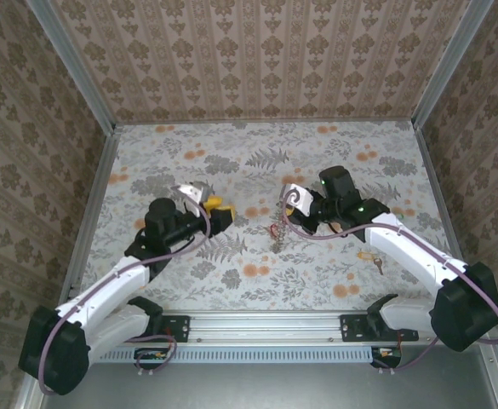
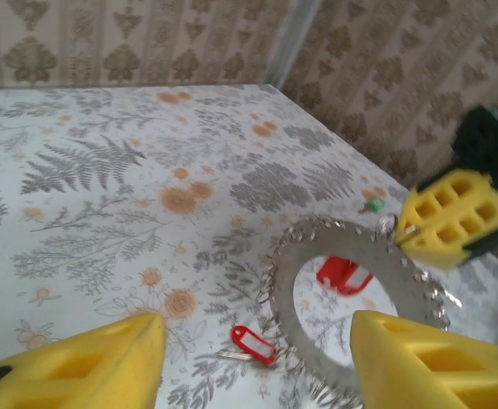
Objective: Put the keys on the keyring
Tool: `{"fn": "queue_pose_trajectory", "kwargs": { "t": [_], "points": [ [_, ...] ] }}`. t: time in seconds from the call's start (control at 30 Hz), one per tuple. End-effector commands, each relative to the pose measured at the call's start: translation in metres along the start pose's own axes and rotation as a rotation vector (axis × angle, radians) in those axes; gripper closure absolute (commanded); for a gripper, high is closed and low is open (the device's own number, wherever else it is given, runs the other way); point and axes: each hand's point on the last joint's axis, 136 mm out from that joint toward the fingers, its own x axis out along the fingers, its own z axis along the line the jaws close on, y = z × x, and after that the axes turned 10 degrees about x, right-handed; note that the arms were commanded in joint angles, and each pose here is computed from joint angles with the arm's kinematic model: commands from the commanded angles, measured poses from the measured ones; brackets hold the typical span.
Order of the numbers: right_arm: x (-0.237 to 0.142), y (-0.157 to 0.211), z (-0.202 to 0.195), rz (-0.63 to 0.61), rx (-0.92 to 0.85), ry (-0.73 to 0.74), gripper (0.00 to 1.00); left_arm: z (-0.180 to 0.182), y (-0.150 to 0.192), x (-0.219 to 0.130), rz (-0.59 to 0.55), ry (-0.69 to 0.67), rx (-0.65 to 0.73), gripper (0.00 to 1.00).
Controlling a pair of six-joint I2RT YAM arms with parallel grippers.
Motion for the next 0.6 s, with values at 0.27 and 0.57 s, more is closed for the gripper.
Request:
{"fn": "queue_pose_trajectory", "kwargs": {
  "t": [0.27, 0.57],
  "points": [
    [-0.006, -0.018, 0.032, -0.113, -0.094, -0.190, 1.00, -0.070, -0.017, 0.021, -0.049, 0.388, 0.477, 0.62],
    [0.010, -0.010, 0.000, -0.047, -0.001, -0.134, 1.00, -0.075, -0.010, 0.063, 0.014, 0.497, 0.504, 0.64]
  ]
}}
